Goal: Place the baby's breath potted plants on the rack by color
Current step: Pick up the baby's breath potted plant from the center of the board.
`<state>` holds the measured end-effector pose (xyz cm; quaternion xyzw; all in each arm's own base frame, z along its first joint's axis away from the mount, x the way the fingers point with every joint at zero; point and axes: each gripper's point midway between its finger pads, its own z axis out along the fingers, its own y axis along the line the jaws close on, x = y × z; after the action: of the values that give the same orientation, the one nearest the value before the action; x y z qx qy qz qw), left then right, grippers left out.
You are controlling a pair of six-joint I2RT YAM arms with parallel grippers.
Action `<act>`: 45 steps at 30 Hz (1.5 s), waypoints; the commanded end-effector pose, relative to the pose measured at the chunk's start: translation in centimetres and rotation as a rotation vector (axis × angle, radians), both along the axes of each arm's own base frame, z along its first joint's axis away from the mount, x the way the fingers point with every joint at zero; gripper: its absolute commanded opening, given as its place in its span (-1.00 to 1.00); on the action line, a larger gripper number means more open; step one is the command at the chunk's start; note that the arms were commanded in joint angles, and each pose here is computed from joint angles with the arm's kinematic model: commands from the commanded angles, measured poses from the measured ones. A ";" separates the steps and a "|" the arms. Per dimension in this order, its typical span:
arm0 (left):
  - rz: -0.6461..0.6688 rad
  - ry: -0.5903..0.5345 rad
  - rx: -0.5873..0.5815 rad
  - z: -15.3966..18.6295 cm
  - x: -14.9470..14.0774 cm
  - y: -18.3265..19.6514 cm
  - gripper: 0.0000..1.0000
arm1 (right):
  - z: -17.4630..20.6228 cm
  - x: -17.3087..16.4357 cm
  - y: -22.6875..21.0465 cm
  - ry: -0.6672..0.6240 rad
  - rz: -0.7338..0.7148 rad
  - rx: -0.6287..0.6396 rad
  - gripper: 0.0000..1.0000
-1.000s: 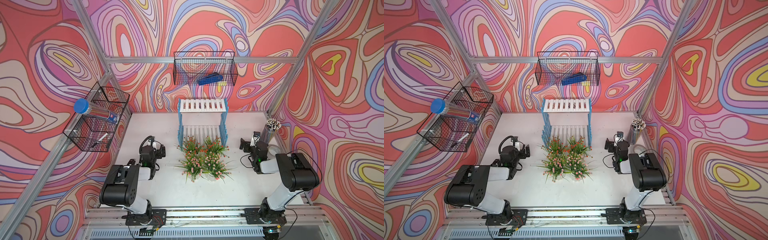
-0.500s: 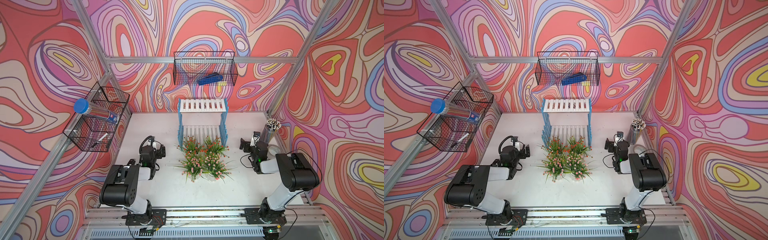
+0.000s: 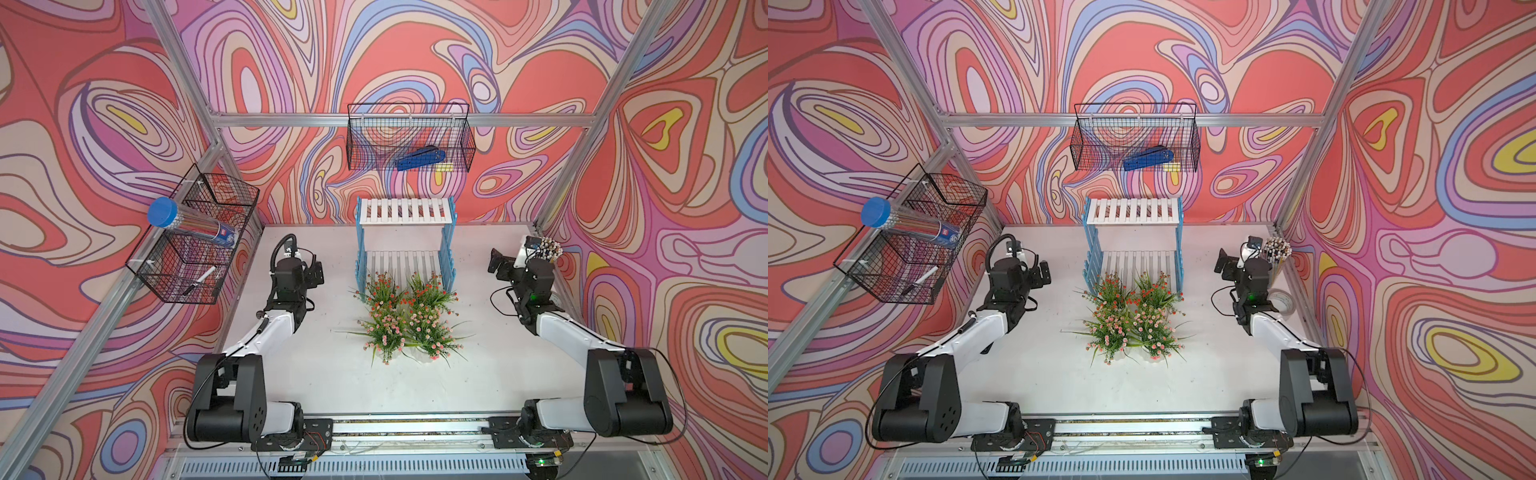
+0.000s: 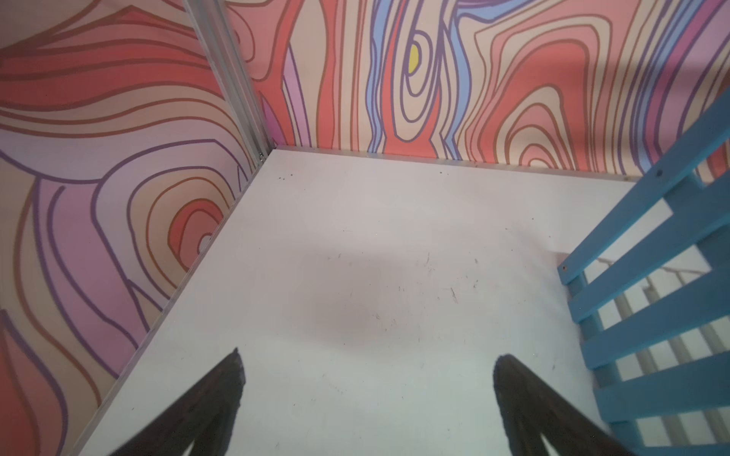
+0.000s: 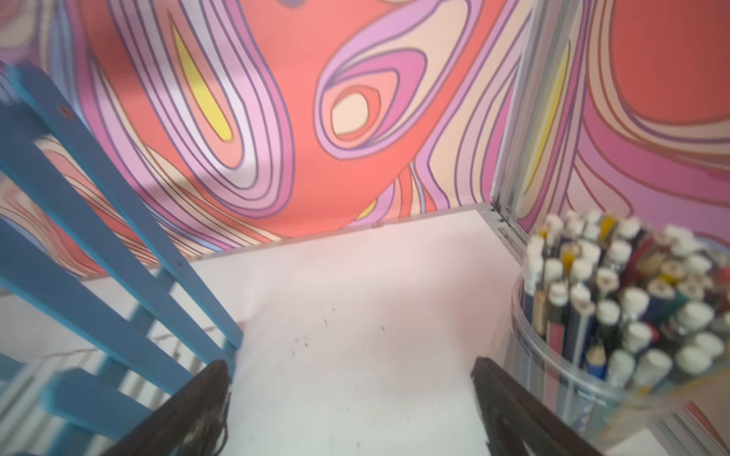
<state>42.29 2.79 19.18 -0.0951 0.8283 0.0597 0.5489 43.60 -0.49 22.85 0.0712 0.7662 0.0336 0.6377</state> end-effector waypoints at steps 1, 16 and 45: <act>0.088 0.205 -0.090 -2.2 -3.0 0.6 0.99 | -2.8 -2.3 1.9 0.187 0.086 0.080 0.97; -0.057 0.235 -0.181 4.6 -5.5 -5.3 1.00 | 1.3 -16.7 17.9 0.318 0.544 -0.027 0.96; -0.252 0.189 -0.321 8.7 -8.9 -9.0 0.99 | -12.4 -29.9 23.4 0.479 0.636 -0.080 0.97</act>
<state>34.11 -5.47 26.90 -0.0807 0.8813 -0.1119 0.4519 13.47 22.35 10.69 -0.2242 0.8793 0.1683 0.3850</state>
